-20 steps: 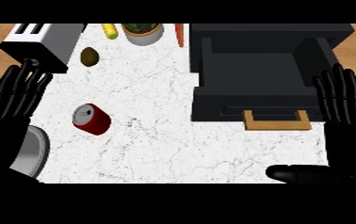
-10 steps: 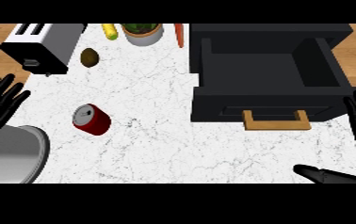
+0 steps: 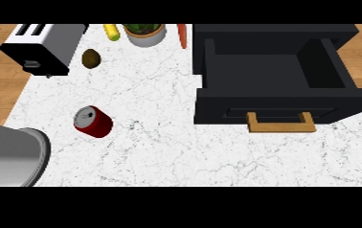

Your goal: Pick up the can, place it into the drawer and close the drawer

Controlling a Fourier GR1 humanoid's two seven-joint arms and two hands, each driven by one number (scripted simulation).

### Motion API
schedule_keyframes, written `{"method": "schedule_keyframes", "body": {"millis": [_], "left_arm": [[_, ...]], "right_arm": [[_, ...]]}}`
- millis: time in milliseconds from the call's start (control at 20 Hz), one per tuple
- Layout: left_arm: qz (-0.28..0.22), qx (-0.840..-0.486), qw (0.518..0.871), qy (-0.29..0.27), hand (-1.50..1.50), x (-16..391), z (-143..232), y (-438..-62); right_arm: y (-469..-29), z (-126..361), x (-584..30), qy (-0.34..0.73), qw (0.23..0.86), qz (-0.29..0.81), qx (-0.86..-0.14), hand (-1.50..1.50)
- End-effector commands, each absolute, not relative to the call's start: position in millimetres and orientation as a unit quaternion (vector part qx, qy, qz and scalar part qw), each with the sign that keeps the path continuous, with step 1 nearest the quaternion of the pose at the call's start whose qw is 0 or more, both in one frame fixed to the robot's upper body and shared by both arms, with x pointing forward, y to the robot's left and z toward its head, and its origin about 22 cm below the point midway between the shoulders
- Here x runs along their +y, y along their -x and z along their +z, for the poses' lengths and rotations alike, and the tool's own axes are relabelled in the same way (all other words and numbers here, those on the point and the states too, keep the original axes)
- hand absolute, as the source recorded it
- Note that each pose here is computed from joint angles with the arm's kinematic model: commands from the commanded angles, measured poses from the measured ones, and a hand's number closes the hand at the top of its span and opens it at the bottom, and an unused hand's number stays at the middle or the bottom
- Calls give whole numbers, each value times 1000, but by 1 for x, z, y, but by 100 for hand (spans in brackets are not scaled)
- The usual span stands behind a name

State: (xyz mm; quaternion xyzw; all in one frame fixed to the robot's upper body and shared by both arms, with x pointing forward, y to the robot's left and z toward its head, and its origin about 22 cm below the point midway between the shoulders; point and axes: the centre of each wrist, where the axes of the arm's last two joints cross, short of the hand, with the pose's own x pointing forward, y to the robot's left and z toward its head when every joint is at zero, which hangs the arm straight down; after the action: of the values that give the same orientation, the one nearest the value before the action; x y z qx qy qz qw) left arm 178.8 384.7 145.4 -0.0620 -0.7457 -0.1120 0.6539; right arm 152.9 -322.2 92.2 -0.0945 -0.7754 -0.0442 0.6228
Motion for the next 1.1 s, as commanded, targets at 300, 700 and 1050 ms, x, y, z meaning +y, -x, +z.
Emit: {"method": "schedule_keyframes", "body": {"millis": [300, 700, 1050], "left_arm": [[-35, -721, 682, 116, -150, 406, 158, -183], [-14, -687, 712, 142, -150, 400, 134, -212], [-6, -681, 718, 147, -150, 364, 120, -225]], "right_arm": [[-107, 84, -336, 83, 626, -37, -774, -150], [-101, 82, -360, 83, 623, -50, -776, -150], [-91, 92, -365, 89, 621, -42, -777, -150]]}}
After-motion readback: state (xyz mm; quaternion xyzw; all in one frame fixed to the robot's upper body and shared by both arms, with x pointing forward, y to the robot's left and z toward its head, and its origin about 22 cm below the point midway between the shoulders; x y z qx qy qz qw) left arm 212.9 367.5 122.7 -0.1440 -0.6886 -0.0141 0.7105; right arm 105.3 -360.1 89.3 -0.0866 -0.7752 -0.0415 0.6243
